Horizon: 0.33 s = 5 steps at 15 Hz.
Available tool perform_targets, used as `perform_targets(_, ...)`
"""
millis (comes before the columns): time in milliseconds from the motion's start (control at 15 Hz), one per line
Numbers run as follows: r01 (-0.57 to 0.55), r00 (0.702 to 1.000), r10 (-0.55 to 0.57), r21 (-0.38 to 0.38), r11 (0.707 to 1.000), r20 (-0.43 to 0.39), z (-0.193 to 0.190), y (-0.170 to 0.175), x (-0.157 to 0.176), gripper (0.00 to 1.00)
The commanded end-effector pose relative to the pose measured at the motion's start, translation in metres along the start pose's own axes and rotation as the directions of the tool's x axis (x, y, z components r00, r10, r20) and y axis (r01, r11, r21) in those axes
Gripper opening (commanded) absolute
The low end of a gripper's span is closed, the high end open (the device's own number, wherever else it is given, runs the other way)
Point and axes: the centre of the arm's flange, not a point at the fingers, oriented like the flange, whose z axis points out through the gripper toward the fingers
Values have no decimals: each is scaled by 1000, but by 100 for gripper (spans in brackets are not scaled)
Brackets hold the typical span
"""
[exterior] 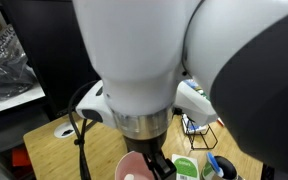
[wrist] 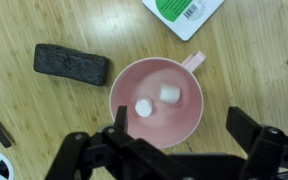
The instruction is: Move the pink cup to the left side of the table
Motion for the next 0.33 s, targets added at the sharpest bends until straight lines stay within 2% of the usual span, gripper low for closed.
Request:
perform_targets(0,1,1000,-1,0,1000,0,0,-1,0,100)
perform_targets(267,-1,1000,1,0,1000,-1,0,1,0,100)
